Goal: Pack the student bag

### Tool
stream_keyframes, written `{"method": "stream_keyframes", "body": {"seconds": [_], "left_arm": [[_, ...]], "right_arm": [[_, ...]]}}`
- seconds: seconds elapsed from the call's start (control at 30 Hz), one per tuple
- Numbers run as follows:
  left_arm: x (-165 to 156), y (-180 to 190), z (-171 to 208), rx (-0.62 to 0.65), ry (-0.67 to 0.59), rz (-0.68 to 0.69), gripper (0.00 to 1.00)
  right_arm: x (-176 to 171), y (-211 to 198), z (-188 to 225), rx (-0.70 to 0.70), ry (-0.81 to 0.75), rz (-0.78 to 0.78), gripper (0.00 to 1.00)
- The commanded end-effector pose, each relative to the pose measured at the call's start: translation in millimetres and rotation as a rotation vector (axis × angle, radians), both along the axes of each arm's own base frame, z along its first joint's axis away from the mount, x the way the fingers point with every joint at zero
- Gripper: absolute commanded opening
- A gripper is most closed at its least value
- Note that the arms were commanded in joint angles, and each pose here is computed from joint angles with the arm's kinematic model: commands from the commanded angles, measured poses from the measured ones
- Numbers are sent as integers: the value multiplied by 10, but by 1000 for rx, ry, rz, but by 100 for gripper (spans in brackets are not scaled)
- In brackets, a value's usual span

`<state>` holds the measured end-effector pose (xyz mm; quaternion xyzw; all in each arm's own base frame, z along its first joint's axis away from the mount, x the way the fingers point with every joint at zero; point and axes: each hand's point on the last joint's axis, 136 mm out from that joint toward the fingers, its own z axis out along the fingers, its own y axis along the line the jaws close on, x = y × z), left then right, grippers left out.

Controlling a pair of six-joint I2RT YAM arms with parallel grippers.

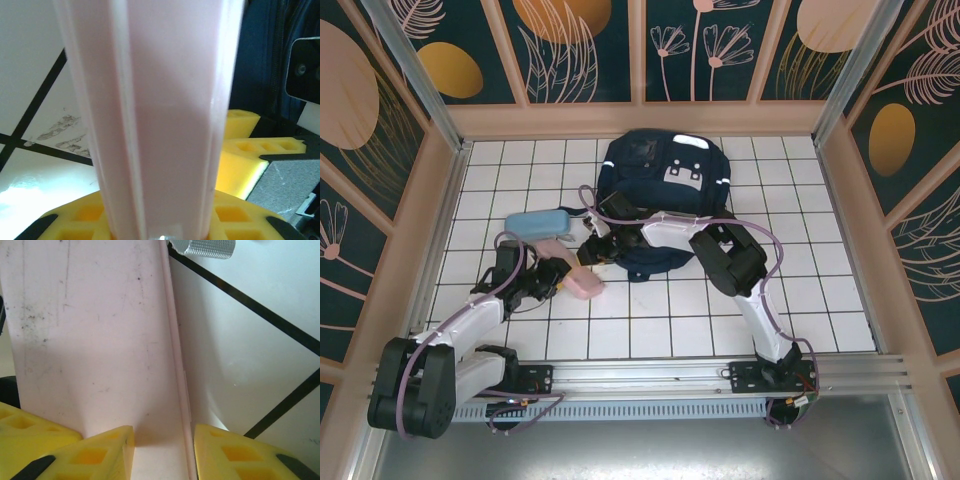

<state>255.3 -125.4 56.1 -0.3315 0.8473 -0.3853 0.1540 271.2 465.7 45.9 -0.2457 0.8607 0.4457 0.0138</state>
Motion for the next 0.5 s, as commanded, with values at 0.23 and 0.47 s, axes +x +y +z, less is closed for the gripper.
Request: {"method": "stream_keyframes", "body": {"seconds": [0.23,0.47], "left_arm": [[-31,35,154,37,1,-5,20],[-19,9,697,53,-88,-46,17]], "right_arm": [[118,-340,967,44,-200,-103,51],[679,-1122,1354,-113,-444,-365,55]]}}
